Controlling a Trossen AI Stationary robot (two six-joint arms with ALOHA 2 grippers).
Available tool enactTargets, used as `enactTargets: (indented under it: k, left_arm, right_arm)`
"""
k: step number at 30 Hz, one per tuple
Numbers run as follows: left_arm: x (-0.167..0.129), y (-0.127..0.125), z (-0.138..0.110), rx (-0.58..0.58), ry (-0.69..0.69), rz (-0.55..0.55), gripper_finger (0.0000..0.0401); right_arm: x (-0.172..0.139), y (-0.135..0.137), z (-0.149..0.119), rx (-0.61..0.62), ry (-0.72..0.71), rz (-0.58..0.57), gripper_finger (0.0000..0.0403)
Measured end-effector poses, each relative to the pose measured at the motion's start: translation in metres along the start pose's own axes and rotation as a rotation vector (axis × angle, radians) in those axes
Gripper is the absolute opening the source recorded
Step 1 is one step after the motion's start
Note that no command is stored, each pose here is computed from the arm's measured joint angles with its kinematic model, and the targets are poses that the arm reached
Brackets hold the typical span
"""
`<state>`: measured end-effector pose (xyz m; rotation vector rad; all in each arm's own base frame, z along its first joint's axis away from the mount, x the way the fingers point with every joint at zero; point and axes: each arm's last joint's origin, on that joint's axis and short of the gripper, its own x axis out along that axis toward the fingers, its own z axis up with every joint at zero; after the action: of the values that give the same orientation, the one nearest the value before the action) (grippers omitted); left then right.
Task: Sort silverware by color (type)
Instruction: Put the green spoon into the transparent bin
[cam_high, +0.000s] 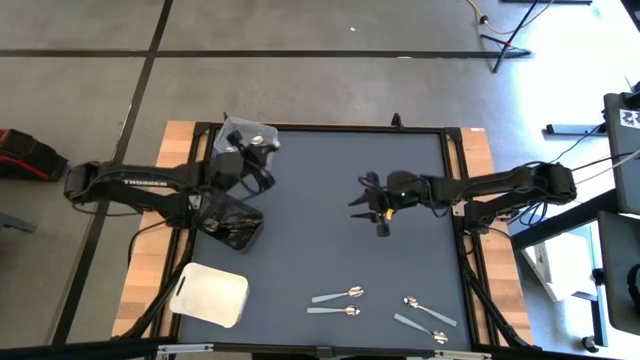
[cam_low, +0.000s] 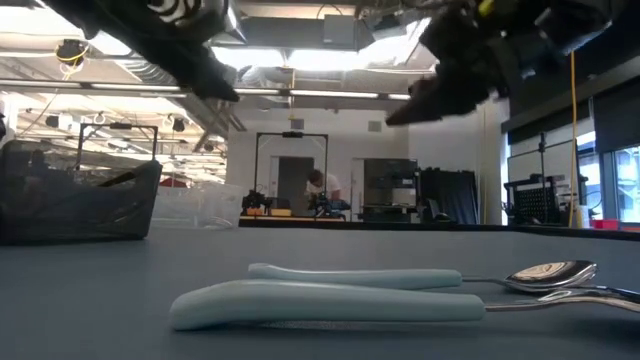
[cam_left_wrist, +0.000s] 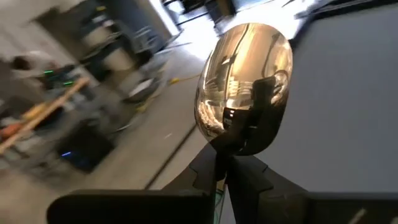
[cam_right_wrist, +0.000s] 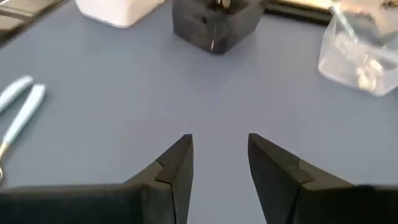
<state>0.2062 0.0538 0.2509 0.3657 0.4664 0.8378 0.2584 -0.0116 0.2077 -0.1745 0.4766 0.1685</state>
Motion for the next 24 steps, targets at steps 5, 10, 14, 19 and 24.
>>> enactTargets:
  k: [5,10,14,19,24]
  left_arm:
    - [0.020,0.029,-0.016,0.047,0.130,0.132,0.0024]
    - [0.043,0.051,-0.034,0.022,0.240,0.192,0.0025]
    - [0.057,0.060,-0.047,0.009,0.297,0.176,0.0025]
    - [0.068,0.061,-0.062,0.038,0.390,0.168,0.0025]
    - [0.072,0.058,-0.075,0.128,0.502,0.166,0.0025]
  right_arm:
    - [0.001,0.003,-0.013,-0.009,-0.029,-0.010,0.0143]
    - [0.001,0.001,-0.012,-0.050,-0.040,-0.049,0.0143]
    - [0.001,0.001,-0.013,-0.052,-0.031,-0.055,0.0143]
    - [0.001,0.001,-0.013,-0.053,-0.031,-0.064,0.0143]
    - [0.001,0.001,-0.012,-0.055,-0.036,-0.076,0.0143]
